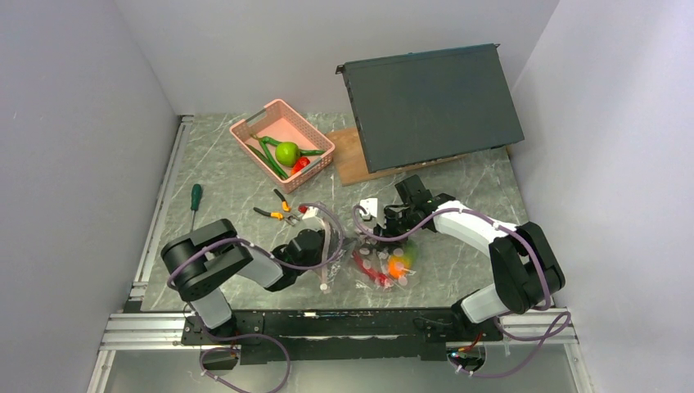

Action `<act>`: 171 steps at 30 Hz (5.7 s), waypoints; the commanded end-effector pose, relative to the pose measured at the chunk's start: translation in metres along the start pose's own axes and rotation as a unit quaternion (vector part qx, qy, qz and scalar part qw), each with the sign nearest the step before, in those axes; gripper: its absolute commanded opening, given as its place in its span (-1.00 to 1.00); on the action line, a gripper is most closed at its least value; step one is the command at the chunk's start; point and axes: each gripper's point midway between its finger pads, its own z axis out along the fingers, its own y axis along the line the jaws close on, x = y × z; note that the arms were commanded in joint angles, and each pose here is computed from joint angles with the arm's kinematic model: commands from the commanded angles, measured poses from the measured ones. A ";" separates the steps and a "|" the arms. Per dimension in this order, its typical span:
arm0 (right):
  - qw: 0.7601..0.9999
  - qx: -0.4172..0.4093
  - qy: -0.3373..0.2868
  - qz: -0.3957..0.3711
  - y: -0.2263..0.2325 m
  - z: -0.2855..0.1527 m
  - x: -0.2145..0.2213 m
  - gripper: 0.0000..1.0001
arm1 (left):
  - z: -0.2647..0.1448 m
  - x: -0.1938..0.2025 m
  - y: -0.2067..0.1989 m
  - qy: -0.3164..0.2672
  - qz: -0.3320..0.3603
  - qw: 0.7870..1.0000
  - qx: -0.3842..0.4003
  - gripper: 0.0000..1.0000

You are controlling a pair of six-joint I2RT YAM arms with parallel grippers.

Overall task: Open the zip-top bag and remove the fake food
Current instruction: Pick up the fake fruit from the zipper food storage bag, then place the fake fruit in the bin.

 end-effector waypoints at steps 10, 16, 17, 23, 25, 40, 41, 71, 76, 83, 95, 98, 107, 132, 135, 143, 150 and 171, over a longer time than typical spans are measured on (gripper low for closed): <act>0.998 0.050 0.014 0.020 -0.023 -0.005 0.004 -0.30 | -0.024 -0.022 -0.008 -0.036 0.042 0.998 0.006 -1.00; 0.998 0.052 0.019 0.030 -0.025 -0.004 0.006 -0.82 | -0.033 -0.026 -0.012 -0.040 0.052 0.998 0.011 -1.00; 0.998 0.053 0.019 0.031 -0.026 -0.005 0.006 -0.89 | -0.034 -0.027 -0.012 -0.041 0.053 0.998 0.012 -1.00; 0.997 0.061 0.019 0.034 -0.029 -0.006 0.007 -1.00 | -0.043 -0.029 -0.009 -0.045 0.058 0.997 0.009 -1.00; 0.997 0.064 0.020 0.035 -0.030 -0.007 0.008 -1.00 | -0.047 -0.030 -0.008 -0.046 0.062 0.997 0.010 -1.00; 0.997 0.067 0.022 0.036 -0.031 -0.008 0.009 -1.00 | -0.072 -0.044 -0.006 -0.069 0.069 0.995 0.006 -1.00; 0.997 0.067 0.023 0.037 -0.031 -0.008 0.010 -1.00 | -0.075 -0.046 -0.006 -0.072 0.071 0.995 0.004 -1.00; 0.997 0.063 0.022 0.037 -0.030 -0.008 0.010 -1.00 | -0.121 -0.095 -0.008 -0.139 0.124 0.982 -0.036 -1.00; 0.997 0.062 0.022 0.037 -0.030 -0.008 0.010 -1.00 | -0.126 -0.104 -0.013 -0.150 0.130 0.979 -0.037 -1.00; 0.997 0.059 0.022 0.036 -0.029 -0.008 0.010 -1.00 | -0.132 -0.116 -0.018 -0.163 0.140 0.976 -0.040 -1.00; 0.997 0.057 0.023 0.037 -0.028 -0.007 0.011 -1.00 | -0.140 -0.140 -0.026 -0.178 0.159 0.970 -0.048 -1.00; 0.997 0.057 0.023 0.037 -0.028 -0.007 0.010 -1.00 | -0.142 -0.145 -0.026 -0.180 0.162 0.969 -0.052 -1.00; 0.997 0.057 0.024 0.036 -0.028 -0.007 0.011 -1.00 | -0.147 -0.156 -0.032 -0.187 0.166 0.967 -0.045 -1.00; 0.998 0.051 0.028 0.039 -0.027 -0.005 0.013 -1.00 | -0.167 -0.232 -0.043 -0.225 0.210 0.949 -0.077 -1.00; 0.998 0.051 0.028 0.039 -0.027 -0.005 0.013 -1.00 | -0.167 -0.248 -0.044 -0.229 0.216 0.946 -0.080 -1.00; 0.998 0.048 0.030 0.038 -0.026 -0.004 0.014 -1.00 | -0.155 -0.291 -0.027 -0.219 0.218 0.945 -0.103 -0.90; 0.998 0.044 0.035 0.038 -0.026 -0.003 0.016 -1.00 | -0.134 -0.333 -0.015 -0.204 0.209 0.950 -0.107 -1.00; 0.997 0.045 0.048 0.028 -0.025 0.000 0.019 -1.00 | -0.071 -0.415 0.077 -0.127 0.160 0.943 -0.262 -1.00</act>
